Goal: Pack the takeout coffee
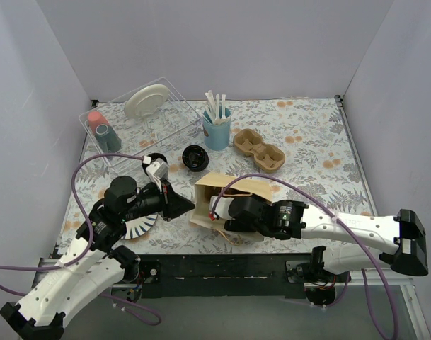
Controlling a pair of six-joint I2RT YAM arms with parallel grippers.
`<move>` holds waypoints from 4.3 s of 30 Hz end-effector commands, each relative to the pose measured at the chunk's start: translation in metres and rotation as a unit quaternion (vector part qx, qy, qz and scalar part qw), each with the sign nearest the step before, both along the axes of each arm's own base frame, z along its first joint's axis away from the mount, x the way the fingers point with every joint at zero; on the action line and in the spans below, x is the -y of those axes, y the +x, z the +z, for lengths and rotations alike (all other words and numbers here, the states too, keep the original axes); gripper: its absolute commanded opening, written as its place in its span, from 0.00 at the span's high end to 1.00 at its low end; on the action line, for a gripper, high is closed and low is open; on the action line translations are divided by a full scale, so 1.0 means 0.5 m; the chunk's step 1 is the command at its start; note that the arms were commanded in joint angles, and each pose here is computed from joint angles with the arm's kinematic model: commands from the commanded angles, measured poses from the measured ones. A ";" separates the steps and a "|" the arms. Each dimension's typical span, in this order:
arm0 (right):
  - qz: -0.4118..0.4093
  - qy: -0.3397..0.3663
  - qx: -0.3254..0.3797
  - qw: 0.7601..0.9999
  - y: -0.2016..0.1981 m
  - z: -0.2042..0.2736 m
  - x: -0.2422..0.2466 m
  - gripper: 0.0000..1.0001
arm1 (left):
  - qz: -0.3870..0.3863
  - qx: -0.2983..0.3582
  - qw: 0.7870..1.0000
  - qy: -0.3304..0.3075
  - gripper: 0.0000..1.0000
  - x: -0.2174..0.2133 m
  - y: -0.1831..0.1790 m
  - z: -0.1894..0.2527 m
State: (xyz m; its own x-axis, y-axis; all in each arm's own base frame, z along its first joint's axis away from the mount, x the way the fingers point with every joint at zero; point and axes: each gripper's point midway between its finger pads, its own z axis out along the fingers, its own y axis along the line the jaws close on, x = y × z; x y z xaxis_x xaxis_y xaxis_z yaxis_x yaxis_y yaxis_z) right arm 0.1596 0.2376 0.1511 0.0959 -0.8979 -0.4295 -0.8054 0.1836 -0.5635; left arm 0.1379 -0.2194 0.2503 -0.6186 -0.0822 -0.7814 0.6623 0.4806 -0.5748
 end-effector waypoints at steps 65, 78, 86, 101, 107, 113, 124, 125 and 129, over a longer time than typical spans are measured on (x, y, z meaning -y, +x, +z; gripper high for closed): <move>0.045 0.057 0.100 0.992 0.038 0.068 -0.046 0.59 | -0.037 -0.024 0.998 -0.034 1.00 -0.002 -0.057 -0.020; 0.060 0.030 0.088 0.994 0.029 0.024 -0.012 0.60 | -0.065 0.006 0.997 -0.044 1.00 0.012 -0.056 -0.003; 0.054 0.018 0.109 0.992 0.046 0.013 -0.005 0.60 | -0.074 0.000 0.996 -0.046 1.00 0.014 -0.062 -0.010; 0.038 0.008 0.116 0.992 0.064 -0.002 0.000 0.63 | -0.083 -0.010 0.995 -0.048 1.00 0.013 -0.074 -0.016; 0.027 0.038 0.111 0.993 0.060 0.026 -0.001 0.63 | -0.079 -0.011 0.996 -0.047 1.00 0.010 -0.074 -0.018; 0.021 0.081 0.092 0.992 0.043 0.043 0.006 0.63 | -0.074 -0.014 0.996 -0.046 1.00 0.010 -0.071 -0.023; 0.007 0.107 0.086 0.990 0.043 0.051 0.001 0.64 | -0.072 -0.018 0.996 -0.045 1.00 0.010 -0.070 -0.028; 0.008 0.108 0.084 0.991 0.041 0.050 0.001 0.64 | -0.073 -0.018 0.996 -0.044 1.00 0.010 -0.071 -0.028; 0.011 0.093 0.075 0.993 0.035 0.030 0.010 0.64 | -0.073 -0.017 0.996 -0.045 1.00 0.010 -0.071 -0.026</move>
